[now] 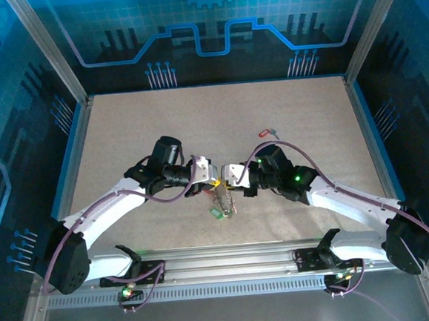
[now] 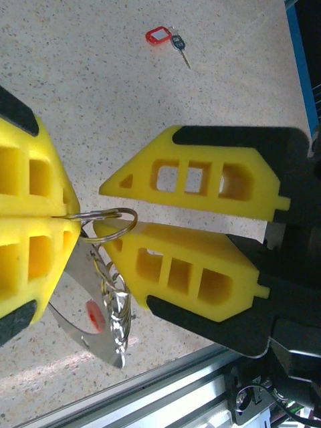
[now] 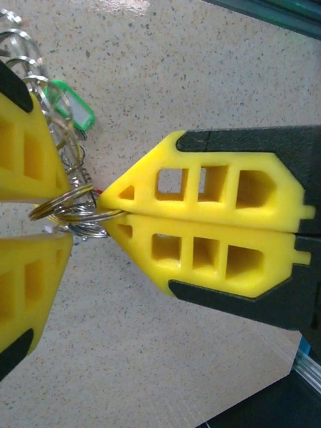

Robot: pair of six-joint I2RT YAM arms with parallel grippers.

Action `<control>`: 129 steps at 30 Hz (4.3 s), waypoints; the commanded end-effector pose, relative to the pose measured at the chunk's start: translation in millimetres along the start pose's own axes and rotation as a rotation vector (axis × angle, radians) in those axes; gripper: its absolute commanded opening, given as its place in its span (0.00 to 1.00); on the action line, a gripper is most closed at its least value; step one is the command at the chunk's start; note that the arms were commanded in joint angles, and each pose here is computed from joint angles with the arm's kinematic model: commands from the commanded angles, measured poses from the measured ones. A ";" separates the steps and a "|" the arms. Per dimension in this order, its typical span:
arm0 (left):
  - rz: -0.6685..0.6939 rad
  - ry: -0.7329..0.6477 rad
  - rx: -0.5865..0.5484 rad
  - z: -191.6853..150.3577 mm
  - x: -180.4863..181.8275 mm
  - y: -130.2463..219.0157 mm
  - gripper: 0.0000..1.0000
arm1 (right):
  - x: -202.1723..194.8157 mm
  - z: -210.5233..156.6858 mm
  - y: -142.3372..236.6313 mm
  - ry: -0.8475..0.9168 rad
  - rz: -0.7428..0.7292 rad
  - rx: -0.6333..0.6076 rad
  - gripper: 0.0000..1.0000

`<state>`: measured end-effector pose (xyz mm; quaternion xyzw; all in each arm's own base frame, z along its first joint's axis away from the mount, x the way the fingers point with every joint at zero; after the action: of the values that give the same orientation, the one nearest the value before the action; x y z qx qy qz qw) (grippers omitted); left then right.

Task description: Put the keys on the keyring

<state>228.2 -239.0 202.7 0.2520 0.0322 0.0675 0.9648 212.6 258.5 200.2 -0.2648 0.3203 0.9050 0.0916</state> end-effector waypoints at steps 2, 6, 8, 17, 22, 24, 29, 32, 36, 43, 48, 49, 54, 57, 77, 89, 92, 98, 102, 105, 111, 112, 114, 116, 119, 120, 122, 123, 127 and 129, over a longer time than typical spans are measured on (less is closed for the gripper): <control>-0.026 -0.077 -0.067 24.8 -8.0 10.3 0.00 | -3.1 15.1 6.3 0.042 0.007 -0.042 0.25; -0.015 -0.049 -0.078 27.6 -7.1 11.5 0.00 | 5.4 12.8 10.9 0.047 0.051 -0.041 0.28; -0.009 -0.038 -0.092 30.2 -6.6 12.1 0.00 | 9.2 11.1 12.5 0.044 0.065 -0.040 0.28; 0.026 -0.040 -0.100 33.1 -2.9 14.0 0.00 | 25.2 16.8 23.0 0.063 0.095 -0.100 0.28; 0.000 -0.062 -0.088 30.4 -7.9 14.3 0.00 | 8.8 13.8 30.1 0.016 0.004 -0.115 0.32; -0.005 -0.058 -0.080 29.2 -9.1 14.9 0.00 | 2.1 11.8 33.0 0.004 -0.023 -0.115 0.33; -0.020 -0.068 -0.090 32.1 -12.0 16.5 0.00 | -4.5 15.4 31.6 0.008 -0.014 -0.117 0.34; -0.027 -0.061 -0.096 34.7 -11.7 16.3 0.00 | -5.6 19.0 25.5 0.009 0.006 -0.124 0.33; -0.038 -0.058 -0.092 33.9 -11.2 14.4 0.00 | -7.2 24.9 18.0 0.028 0.007 -0.129 0.30; -0.051 -0.055 -0.086 33.5 -13.5 14.6 0.00 | -10.1 21.9 13.3 0.061 0.009 -0.091 0.23; -0.062 -0.055 -0.096 35.8 -14.1 14.1 0.00 | -8.9 24.9 9.5 0.064 0.001 -0.109 0.22; -0.063 -0.053 -0.097 36.2 -13.6 13.6 0.00 | -8.8 26.2 9.0 0.060 -0.001 -0.116 0.21; -0.066 -0.048 -0.115 40.5 -13.6 14.8 0.00 | -6.1 25.2 3.2 0.059 0.010 -0.113 0.09; -0.061 -0.044 -0.118 41.3 -14.3 16.3 0.00 | -5.8 25.4 4.2 0.050 0.007 -0.118 0.00; 0.048 0.001 -0.156 31.3 -20.5 32.5 0.31 | -10.9 41.6 26.6 -0.108 -0.123 -0.405 0.00; -0.010 -0.005 -0.126 28.8 -25.9 30.5 0.19 | -9.7 44.4 26.7 -0.099 -0.094 -0.420 0.00; -0.023 -0.010 -0.136 30.8 -27.7 31.1 0.14 | -8.3 45.3 26.7 -0.088 -0.080 -0.418 0.00; -0.037 -0.014 -0.147 35.0 -29.5 32.8 0.00 | -6.8 44.9 27.3 -0.072 -0.066 -0.400 0.00; -0.056 -0.014 -0.148 38.1 -32.0 34.4 0.00 | -5.9 42.6 27.6 -0.075 -0.066 -0.381 0.01; -0.085 -0.001 -0.124 38.1 -34.6 34.8 0.00 | -3.1 38.6 27.7 -0.079 -0.054 -0.349 0.11; -0.084 -0.001 -0.077 35.7 -33.5 35.2 0.00 | -0.1 31.7 30.6 -0.059 -0.018 -0.275 0.21; -0.082 -0.002 -0.069 35.2 -33.1 35.0 0.00 | -0.1 30.9 31.5 -0.057 -0.009 -0.262 0.23; -0.081 0.004 -0.048 33.0 -32.2 34.5 0.00 | -0.6 30.6 34.2 -0.047 0.010 -0.241 0.24; -0.080 0.012 -0.034 32.9 -31.3 34.0 0.00 | -1.1 30.4 36.1 -0.039 0.025 -0.217 0.24; -0.088 0.030 -0.023 34.2 -31.6 33.9 0.00 | -1.3 32.2 38.0 -0.043 0.058 -0.197 0.25; -0.091 0.036 -0.021 34.6 -31.5 33.7 0.00 | -0.7 32.9 38.3 -0.046 0.069 -0.196 0.25; -0.106 0.061 -0.014 34.9 -31.7 32.9 0.00 | 0.7 35.5 37.9 -0.052 0.086 -0.199 0.24; -0.114 0.074 -0.010 34.6 -32.0 32.3 0.00 | 1.8 37.2 37.6 -0.052 0.091 -0.202 0.24; -0.138 0.129 -0.007 36.0 -32.0 30.4 0.00 | 5.3 41.0 34.1 -0.056 0.102 -0.203 0.23; -0.148 0.152 -0.001 34.9 -31.8 28.9 0.00 | 7.9 40.3 31.0 -0.060 0.115 -0.197 0.23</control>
<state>201.6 -231.0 234.7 0.2595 0.1070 0.0379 0.9590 182.1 256.6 238.9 -0.2343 0.2343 0.9429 0.0342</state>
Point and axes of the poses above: each hand's point on the last joint's axis, 136 mm out from that joint toward the fingers, its own y axis back along the fingers, its own x axis along the line the jaws close on, z = x × y, the point moved 4 cm from there along y, back along the fingers, and after that the axes turned 14 degrees about y, right-handed, at the moved point
